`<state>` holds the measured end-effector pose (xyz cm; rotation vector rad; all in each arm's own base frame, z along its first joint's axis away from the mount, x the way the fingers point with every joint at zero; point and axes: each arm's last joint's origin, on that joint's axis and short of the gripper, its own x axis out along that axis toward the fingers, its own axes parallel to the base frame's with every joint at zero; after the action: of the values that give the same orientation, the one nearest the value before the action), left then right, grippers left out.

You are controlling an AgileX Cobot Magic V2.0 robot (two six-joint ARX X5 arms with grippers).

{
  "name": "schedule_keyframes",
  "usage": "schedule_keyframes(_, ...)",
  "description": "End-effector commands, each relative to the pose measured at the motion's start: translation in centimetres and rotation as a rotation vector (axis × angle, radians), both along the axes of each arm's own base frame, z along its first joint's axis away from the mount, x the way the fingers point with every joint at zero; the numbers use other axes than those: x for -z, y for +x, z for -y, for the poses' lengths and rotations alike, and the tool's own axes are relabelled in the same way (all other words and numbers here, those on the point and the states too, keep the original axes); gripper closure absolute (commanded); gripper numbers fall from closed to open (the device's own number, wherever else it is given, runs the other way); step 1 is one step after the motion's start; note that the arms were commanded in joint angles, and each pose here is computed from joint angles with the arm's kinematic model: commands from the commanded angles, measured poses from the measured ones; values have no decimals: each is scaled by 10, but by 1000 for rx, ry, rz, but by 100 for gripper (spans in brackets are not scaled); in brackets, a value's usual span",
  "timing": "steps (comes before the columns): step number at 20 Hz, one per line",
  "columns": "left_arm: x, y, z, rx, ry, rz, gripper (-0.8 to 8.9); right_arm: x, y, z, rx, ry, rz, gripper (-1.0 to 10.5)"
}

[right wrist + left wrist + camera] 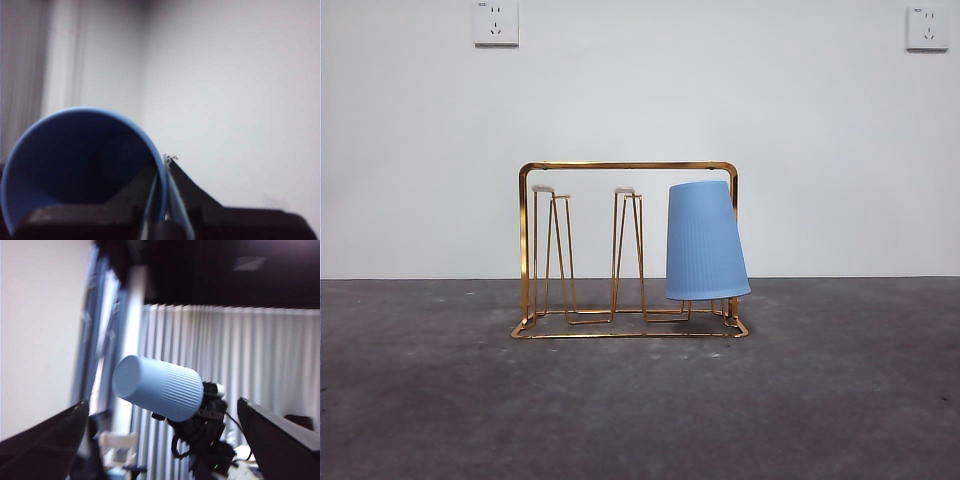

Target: Pick up cup 1,put cup 1 in the cup rack,pick up cup 2,put cup 2 in the cup rack

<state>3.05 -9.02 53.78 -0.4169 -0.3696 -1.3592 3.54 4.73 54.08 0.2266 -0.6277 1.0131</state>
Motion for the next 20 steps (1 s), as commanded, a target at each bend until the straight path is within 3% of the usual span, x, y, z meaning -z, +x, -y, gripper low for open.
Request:
schedule_keyframes(1,-1,6,20,42,-8,41,310,-2,-3,0,-77,17,49,959)
schedule_keyframes(12,5,30,93,179,-67,79,309,-12,-5,-4,-256,56,159,959)
schedule_keyframes(20,6,39,120,293,-175,130,309,-14,1,-12,-292,60,185,959)
